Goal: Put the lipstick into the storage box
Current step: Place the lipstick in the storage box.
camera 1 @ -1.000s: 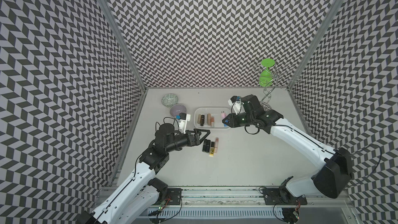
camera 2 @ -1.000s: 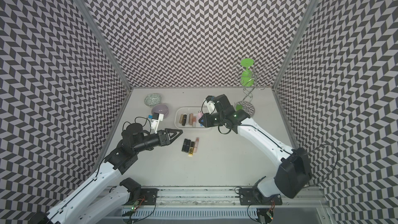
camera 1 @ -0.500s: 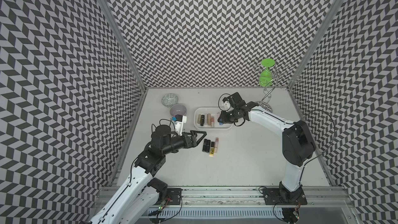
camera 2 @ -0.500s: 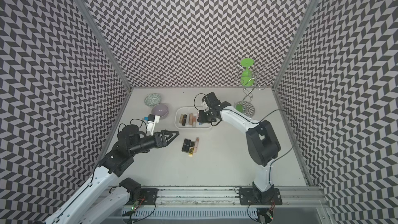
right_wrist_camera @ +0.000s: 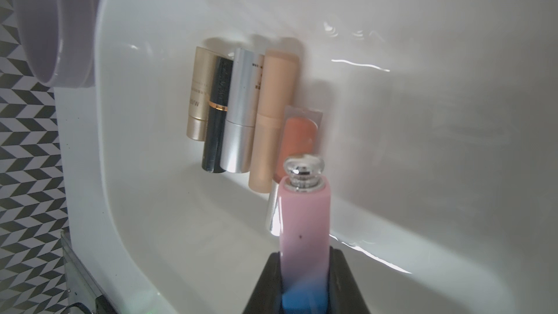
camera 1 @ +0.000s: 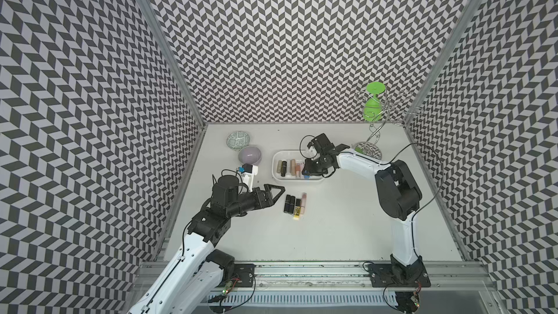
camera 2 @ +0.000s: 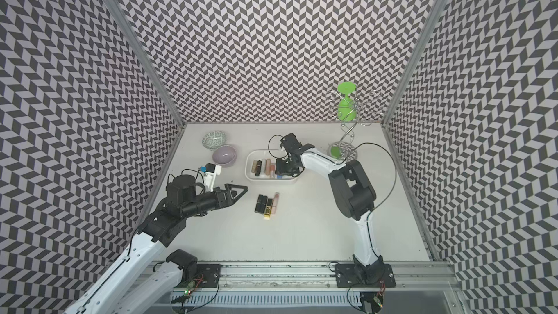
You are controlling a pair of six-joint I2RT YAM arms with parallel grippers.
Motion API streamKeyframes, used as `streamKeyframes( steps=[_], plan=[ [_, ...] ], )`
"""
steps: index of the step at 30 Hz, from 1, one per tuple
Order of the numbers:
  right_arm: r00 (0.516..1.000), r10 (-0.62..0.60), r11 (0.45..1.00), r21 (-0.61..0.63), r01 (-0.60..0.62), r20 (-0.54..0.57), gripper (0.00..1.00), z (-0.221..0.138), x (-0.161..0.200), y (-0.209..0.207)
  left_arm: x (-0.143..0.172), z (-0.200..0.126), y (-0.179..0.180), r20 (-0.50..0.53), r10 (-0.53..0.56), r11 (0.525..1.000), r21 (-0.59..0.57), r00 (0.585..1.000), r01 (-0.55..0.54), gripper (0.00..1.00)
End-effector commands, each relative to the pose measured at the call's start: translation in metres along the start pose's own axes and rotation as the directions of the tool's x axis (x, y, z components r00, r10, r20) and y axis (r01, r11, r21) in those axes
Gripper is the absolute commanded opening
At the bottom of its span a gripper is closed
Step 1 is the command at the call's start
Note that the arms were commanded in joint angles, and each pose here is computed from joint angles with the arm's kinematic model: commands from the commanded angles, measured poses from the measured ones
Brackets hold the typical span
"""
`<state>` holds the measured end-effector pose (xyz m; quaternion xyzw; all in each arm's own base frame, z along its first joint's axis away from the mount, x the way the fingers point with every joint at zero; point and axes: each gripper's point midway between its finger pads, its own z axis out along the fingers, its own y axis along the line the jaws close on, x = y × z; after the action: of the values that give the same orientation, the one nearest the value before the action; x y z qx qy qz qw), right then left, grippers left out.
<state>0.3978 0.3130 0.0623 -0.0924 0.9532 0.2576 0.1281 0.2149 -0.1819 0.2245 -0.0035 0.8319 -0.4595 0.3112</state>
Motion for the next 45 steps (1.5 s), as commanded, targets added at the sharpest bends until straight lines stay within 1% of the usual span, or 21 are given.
streamKeyframes(
  steps=[1, 11, 16, 26, 31, 38, 45],
  plan=[
    [0.999, -0.011, 0.999, -0.034, 0.012, 0.046, 0.16, 0.004, -0.019, 0.005, 0.002, 0.000, 0.006, -0.007, 0.003, 1.000, -0.016, 1.000, -0.003, 0.99],
    [0.999, 0.010, 1.000, -0.029, -0.009, 0.038, 0.16, 0.016, -0.025, -0.006, -0.003, 0.012, 0.010, -0.048, 0.017, 1.000, -0.021, 0.999, -0.018, 0.99],
    [0.999, 0.020, 0.999, -0.034, -0.019, 0.035, 0.19, 0.019, -0.025, -0.009, -0.002, 0.016, 0.011, -0.066, 0.016, 1.000, -0.016, 0.998, -0.017, 0.99],
    [0.999, 0.028, 0.999, -0.045, -0.027, 0.022, 0.29, 0.025, -0.021, -0.011, 0.003, 0.016, 0.013, -0.078, 0.001, 1.000, -0.017, 0.997, -0.003, 0.99],
    [0.999, 0.027, 0.999, -0.048, -0.025, 0.029, 0.41, 0.021, -0.026, -0.007, 0.003, 0.013, 0.013, -0.068, 0.006, 1.000, -0.019, 0.998, -0.007, 0.99],
    [0.999, 0.029, 0.998, -0.057, -0.027, 0.041, 0.44, 0.007, -0.027, -0.001, 0.004, 0.008, 0.012, -0.050, 0.007, 1.000, -0.018, 0.999, -0.008, 0.99],
    [0.993, 0.020, 0.995, -0.097, -0.009, 0.113, 0.45, -0.038, -0.035, 0.023, 0.002, 0.005, 0.008, -0.032, 0.002, 1.000, -0.005, 0.999, -0.003, 0.99]
  ],
)
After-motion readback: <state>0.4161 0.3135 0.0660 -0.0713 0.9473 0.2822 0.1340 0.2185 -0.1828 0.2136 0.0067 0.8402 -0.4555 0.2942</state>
